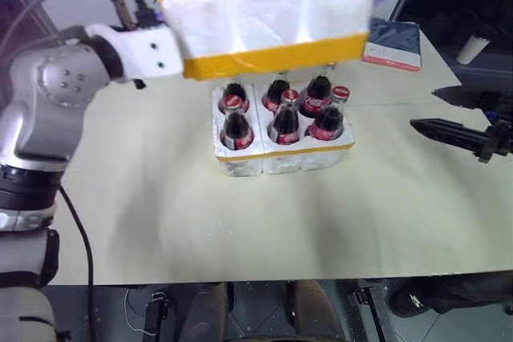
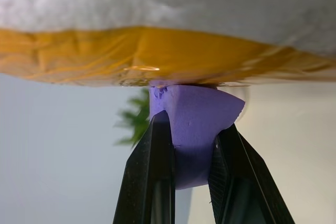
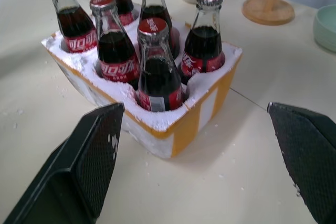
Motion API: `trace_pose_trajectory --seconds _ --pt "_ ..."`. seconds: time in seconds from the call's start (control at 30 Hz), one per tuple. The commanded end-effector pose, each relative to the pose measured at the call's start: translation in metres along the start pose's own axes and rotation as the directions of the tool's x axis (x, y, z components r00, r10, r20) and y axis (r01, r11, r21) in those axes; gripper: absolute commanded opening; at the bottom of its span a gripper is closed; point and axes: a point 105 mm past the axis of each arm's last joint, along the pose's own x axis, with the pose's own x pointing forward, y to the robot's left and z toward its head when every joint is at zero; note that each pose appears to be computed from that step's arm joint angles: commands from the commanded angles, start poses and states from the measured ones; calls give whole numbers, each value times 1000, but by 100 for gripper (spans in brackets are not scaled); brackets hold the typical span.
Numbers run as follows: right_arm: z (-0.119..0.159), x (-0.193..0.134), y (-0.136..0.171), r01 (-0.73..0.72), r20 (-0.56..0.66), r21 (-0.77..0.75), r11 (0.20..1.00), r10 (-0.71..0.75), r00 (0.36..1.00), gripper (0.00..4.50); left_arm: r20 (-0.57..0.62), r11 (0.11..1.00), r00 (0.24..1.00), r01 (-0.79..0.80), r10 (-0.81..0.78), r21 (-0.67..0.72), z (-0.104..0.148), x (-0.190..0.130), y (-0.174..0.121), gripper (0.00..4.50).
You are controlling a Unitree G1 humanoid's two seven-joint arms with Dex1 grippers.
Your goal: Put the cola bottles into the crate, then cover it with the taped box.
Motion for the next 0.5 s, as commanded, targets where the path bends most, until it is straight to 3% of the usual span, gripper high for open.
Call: trace_pose_trajectory --seconds 0.03,0.17,0.37,0.5 --pt "8 -4 0 24 42 -37 999 -22 999 450 -16 997 999 44 -43 60 8 -9 -3 27" --pt "4 -4 0 32 50 -31 999 -30 998 450 42 992 992 116 -118 44 30 -13 -22 27" --pt "0 -2 -3 43 69 -20 999 -41 997 450 -12 975 984 176 -175 138 24 -17 -39 27" --pt "-2 -1 -4 44 76 -16 999 -43 996 450 -18 966 983 181 -181 183 24 -18 -42 214"
